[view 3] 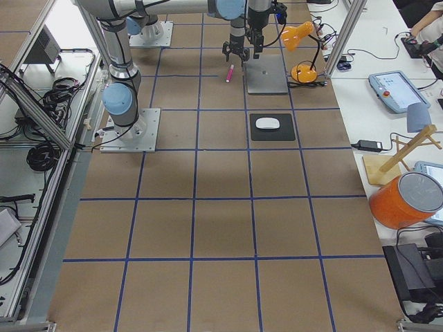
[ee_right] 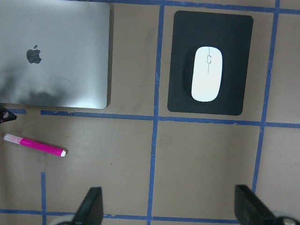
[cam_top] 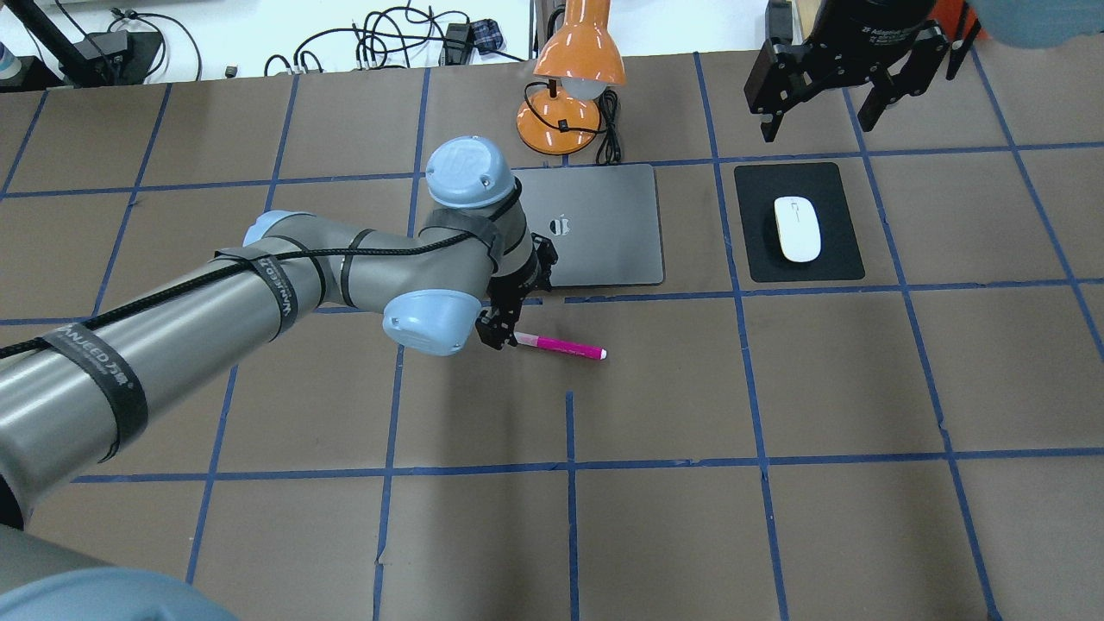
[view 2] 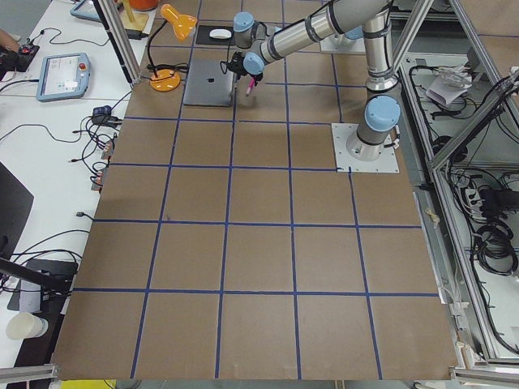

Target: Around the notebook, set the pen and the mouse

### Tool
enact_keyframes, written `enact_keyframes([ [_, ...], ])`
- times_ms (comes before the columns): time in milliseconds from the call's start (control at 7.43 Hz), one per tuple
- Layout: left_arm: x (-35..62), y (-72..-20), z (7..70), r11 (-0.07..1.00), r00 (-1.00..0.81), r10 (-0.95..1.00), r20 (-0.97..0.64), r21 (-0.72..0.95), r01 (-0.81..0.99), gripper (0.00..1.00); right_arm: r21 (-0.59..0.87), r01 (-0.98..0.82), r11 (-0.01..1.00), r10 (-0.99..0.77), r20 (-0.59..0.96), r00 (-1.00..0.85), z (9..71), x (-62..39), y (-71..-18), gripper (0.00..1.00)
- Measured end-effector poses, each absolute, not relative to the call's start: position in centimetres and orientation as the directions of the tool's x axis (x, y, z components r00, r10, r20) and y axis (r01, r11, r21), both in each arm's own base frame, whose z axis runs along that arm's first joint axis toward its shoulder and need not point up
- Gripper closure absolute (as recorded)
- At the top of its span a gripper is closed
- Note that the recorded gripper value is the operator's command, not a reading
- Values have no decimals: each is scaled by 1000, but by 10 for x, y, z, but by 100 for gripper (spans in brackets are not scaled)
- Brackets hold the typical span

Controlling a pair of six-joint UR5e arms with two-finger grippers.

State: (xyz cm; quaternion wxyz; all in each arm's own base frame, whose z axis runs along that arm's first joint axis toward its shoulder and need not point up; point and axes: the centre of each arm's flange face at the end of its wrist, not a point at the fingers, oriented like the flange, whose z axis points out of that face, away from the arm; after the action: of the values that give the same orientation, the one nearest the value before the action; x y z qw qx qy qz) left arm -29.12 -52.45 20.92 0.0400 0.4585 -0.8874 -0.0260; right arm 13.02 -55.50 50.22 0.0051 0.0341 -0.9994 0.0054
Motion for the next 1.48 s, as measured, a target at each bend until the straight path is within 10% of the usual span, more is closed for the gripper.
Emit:
enact_keyframes([
  [673, -179, -575, 310, 931, -930, -363, 63, 69, -358, 0, -5, -68, 998, -67, 11, -998, 502, 130, -553, 0],
  [1481, -96, -570, 395, 993, -992, -113, 60, 30, -111, 0, -6, -66, 998, -66, 9, -998, 501, 129, -554, 0],
])
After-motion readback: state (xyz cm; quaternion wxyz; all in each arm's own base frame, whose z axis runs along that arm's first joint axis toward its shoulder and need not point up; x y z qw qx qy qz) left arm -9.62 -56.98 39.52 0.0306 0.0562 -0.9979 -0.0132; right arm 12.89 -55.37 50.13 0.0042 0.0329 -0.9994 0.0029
